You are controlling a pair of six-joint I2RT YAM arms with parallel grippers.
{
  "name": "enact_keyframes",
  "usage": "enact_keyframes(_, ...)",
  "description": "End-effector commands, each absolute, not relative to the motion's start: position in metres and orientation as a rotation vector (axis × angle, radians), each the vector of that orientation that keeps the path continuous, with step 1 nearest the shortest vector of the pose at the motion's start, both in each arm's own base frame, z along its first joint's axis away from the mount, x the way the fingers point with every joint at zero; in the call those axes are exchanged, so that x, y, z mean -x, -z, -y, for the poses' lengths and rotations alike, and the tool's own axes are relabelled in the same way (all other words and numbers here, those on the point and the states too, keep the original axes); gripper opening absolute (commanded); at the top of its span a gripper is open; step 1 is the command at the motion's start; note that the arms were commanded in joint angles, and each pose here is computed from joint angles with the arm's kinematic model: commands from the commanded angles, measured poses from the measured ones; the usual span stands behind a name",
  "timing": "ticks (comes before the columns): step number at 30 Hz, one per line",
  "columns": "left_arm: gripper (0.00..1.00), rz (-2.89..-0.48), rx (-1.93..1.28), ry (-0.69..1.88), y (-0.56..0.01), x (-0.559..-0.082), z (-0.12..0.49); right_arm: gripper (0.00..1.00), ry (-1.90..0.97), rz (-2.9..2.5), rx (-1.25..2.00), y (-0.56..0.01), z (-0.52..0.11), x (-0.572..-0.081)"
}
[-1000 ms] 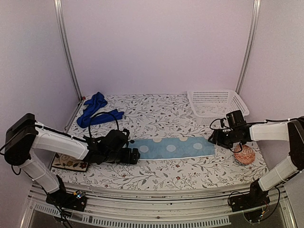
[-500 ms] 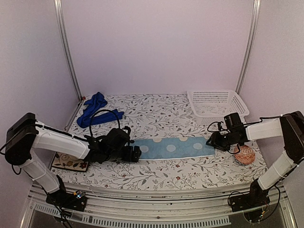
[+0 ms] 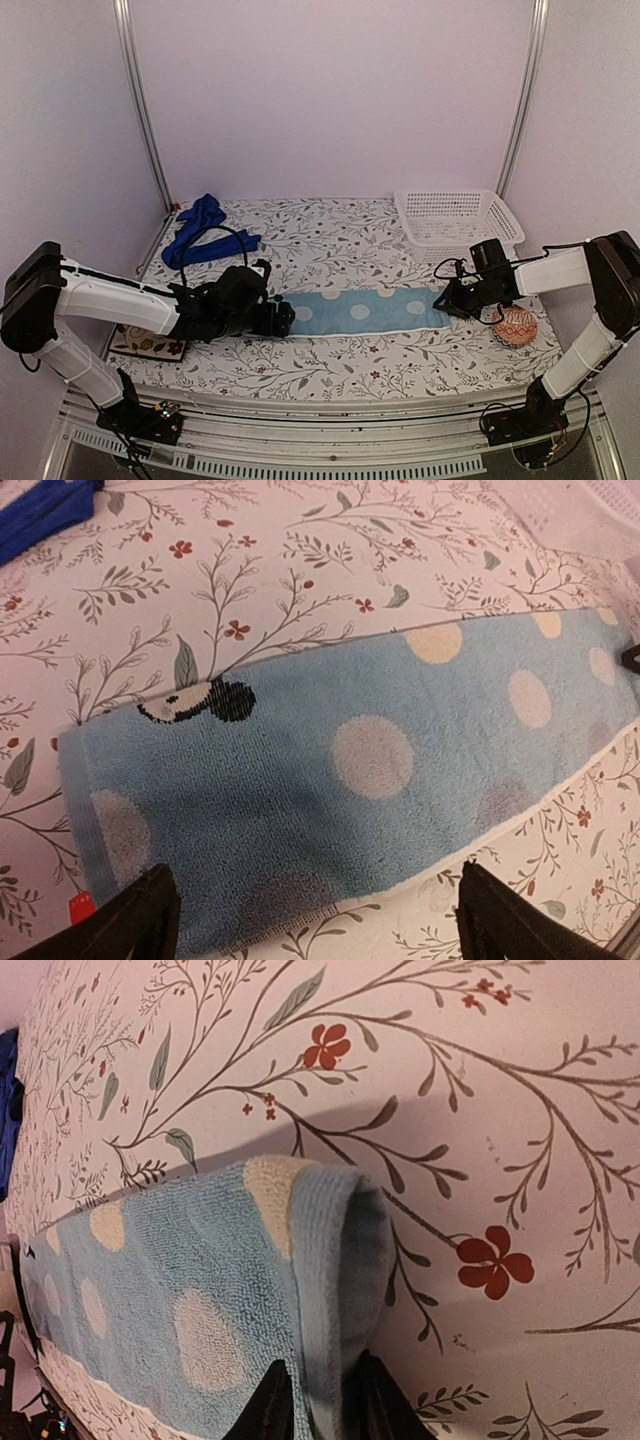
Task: Roll the towels
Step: Fold the towel at the center of the board.
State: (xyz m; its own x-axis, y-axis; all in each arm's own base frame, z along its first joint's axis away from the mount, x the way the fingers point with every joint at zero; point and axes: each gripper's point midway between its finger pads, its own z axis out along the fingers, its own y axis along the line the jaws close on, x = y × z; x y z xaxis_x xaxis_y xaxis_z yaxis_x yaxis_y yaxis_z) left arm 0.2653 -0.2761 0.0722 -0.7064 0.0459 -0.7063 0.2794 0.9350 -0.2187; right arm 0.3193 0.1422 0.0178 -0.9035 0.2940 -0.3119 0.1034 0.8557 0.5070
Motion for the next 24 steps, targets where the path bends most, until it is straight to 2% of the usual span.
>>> enact_keyframes(1,0.97,-2.313,-0.25,0.396,-0.075,-0.262,0.276,0.22,-0.721,-2.724,-0.346,-0.001,-0.144,-0.303)
enact_keyframes(4,0.97,-2.311,-0.252,0.397,-0.076,-0.262,0.276,0.05,-0.704,-2.692,-0.35,-0.013,-0.143,-0.31)
enact_keyframes(6,0.97,-2.307,-0.252,0.397,-0.077,-0.262,0.276,0.03,-0.687,-2.674,-0.345,-0.022,-0.141,-0.315)
enact_keyframes(24,0.97,-2.324,-0.247,0.347,-0.069,-0.262,0.268,0.01,-0.407,-2.593,-0.281,-0.094,-0.098,-0.333)
